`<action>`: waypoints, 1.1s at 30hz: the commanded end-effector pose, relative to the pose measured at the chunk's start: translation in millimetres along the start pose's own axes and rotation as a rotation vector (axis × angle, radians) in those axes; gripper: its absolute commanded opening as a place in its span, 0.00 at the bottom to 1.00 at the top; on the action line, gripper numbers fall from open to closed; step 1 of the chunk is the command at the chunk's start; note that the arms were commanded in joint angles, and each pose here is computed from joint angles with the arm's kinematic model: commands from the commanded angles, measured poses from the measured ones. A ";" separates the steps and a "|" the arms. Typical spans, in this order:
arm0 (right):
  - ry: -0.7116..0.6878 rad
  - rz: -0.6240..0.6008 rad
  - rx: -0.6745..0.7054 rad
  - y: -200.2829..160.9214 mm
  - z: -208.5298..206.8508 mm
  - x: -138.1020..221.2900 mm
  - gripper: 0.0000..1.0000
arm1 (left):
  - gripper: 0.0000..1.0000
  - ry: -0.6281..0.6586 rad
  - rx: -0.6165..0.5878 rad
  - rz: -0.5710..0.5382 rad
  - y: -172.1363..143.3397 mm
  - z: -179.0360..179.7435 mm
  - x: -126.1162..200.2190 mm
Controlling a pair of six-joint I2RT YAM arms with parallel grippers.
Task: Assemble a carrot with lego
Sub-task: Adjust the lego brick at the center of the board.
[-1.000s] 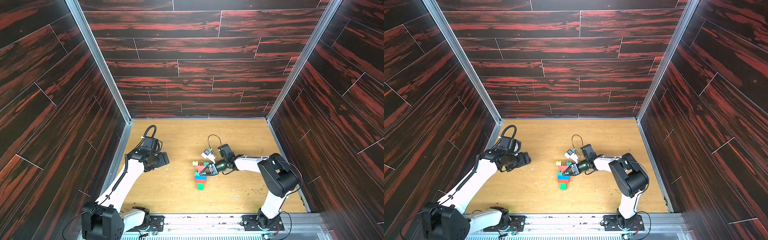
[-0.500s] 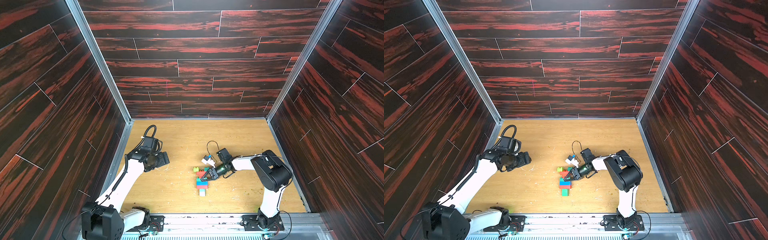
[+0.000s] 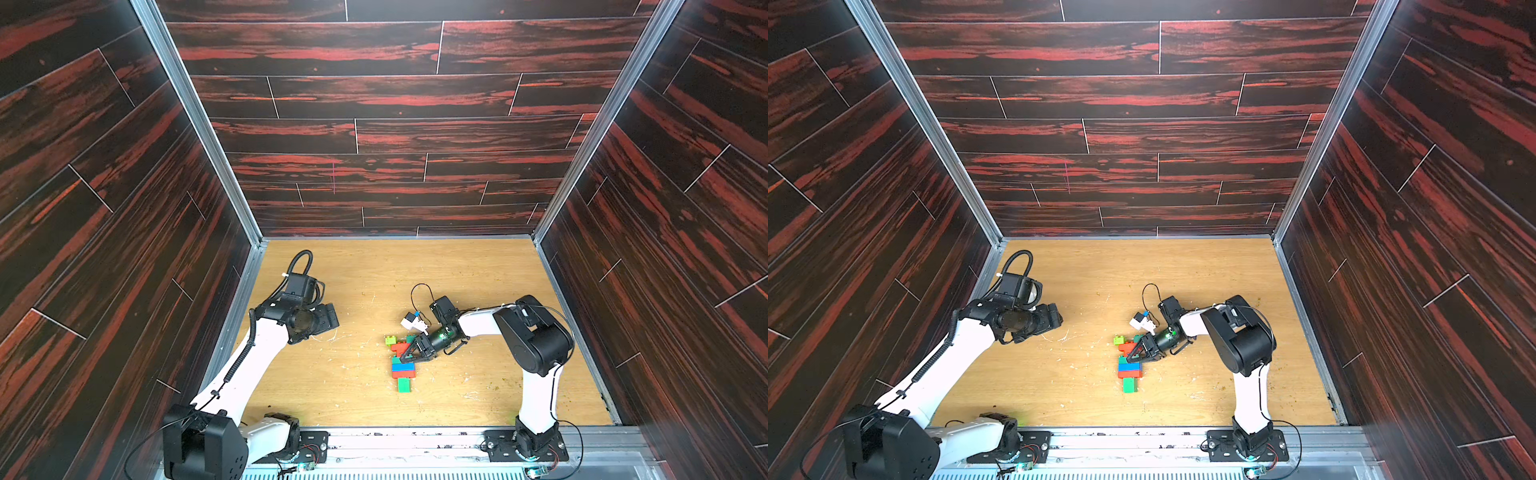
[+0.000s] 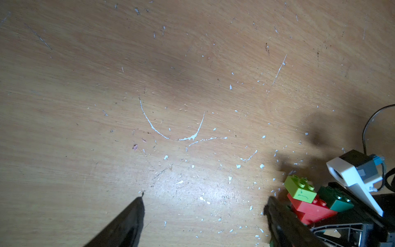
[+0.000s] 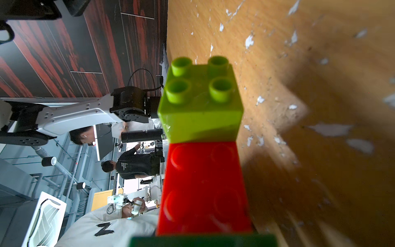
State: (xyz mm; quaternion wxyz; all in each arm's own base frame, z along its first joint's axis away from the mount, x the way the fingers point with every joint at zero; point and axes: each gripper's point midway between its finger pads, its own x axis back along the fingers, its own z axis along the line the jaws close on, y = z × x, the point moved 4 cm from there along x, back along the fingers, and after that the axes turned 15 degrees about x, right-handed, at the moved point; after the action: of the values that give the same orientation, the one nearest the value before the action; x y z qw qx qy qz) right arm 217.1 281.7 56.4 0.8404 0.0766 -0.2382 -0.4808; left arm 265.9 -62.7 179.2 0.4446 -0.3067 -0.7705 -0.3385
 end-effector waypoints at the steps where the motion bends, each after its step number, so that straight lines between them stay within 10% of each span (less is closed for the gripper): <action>1: 0.032 0.014 -0.042 -3.1 -3.9 -1.9 0.24 | 0.90 -0.010 -0.001 -0.010 -2.5 3.5 5.0; 33: -0.043 0.040 -0.121 -5.3 -20.2 -0.8 0.47 | 0.90 -0.012 -0.008 -0.028 -3.3 5.6 11.3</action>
State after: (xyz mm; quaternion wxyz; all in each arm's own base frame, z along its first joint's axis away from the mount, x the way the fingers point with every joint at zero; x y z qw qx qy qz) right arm 221.6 281.2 45.2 0.8462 0.0358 -0.2296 -0.4796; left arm 262.2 -61.9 184.9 0.4337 -0.3031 -0.7770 -0.3409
